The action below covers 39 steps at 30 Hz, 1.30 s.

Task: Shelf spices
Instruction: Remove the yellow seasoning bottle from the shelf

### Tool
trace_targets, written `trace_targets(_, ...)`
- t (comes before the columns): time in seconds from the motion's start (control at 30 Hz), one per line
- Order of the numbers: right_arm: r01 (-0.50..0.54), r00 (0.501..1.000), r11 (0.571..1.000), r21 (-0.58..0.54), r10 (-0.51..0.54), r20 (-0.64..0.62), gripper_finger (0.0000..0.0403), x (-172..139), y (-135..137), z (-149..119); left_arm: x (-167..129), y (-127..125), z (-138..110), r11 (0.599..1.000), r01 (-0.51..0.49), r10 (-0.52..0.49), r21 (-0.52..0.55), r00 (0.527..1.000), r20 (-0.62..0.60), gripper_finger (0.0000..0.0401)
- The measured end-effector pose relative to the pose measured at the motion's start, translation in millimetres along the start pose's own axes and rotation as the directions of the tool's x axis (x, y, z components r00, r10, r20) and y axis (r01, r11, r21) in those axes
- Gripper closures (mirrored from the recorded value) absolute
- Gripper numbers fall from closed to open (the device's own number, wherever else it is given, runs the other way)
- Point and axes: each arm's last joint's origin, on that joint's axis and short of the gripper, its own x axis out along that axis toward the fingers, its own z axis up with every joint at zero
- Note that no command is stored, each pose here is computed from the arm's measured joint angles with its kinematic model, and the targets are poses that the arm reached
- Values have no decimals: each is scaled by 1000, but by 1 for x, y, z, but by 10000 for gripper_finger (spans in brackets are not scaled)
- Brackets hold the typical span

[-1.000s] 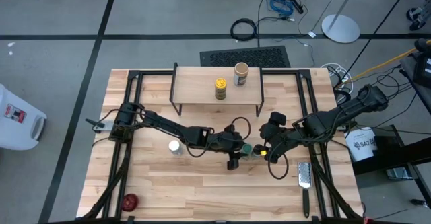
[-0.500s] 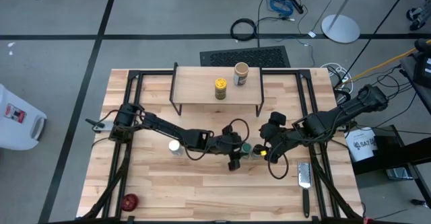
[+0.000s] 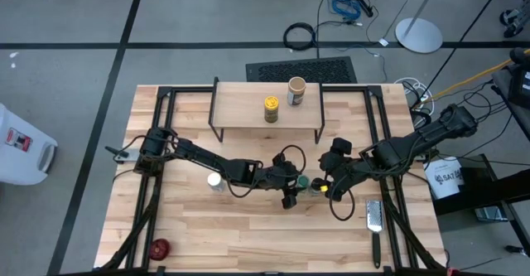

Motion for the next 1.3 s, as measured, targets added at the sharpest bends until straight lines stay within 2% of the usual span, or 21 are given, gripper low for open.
trace_targets(0.17, -1, 1000, 1000, -1, 1, 0, 87, 0, 0, 0, -2, 0, 2, 1000, 8, -8, 0, 1000, 3, 129)
trace_targets(0.43, 0, 1000, 1000, -3, 0, 0, 87, 0, 0, 0, -26, -1, 26, 999, 38, -39, 25, 998, 40, 129)
trace_targets(0.63, 0, 1000, 1000, -3, 0, 0, 87, 0, 0, 0, -56, 12, 44, 993, -81, 82, 89, 997, -4, 129)
trace_targets(0.8, 1, 1000, 1000, -4, -1, 0, 87, 0, 0, 0, -83, 30, 64, 974, -183, 183, 134, 983, 12, 130)
trace_targets(0.97, 1, 1000, 1000, -2, -1, 0, 87, 0, 0, 0, -111, 50, 86, 959, -246, 239, 138, 969, 62, 130)
trace_targets(1.17, 2, 1000, 1000, -1, -2, 2, 87, 0, 0, 0, -137, 74, 106, 911, -373, 354, 178, 926, 131, 130)
trace_targets(1.3, 4, 1000, 1000, -2, -4, 3, 87, 0, 0, 0, -143, 96, 113, 878, -428, 406, 214, 903, 139, 130)
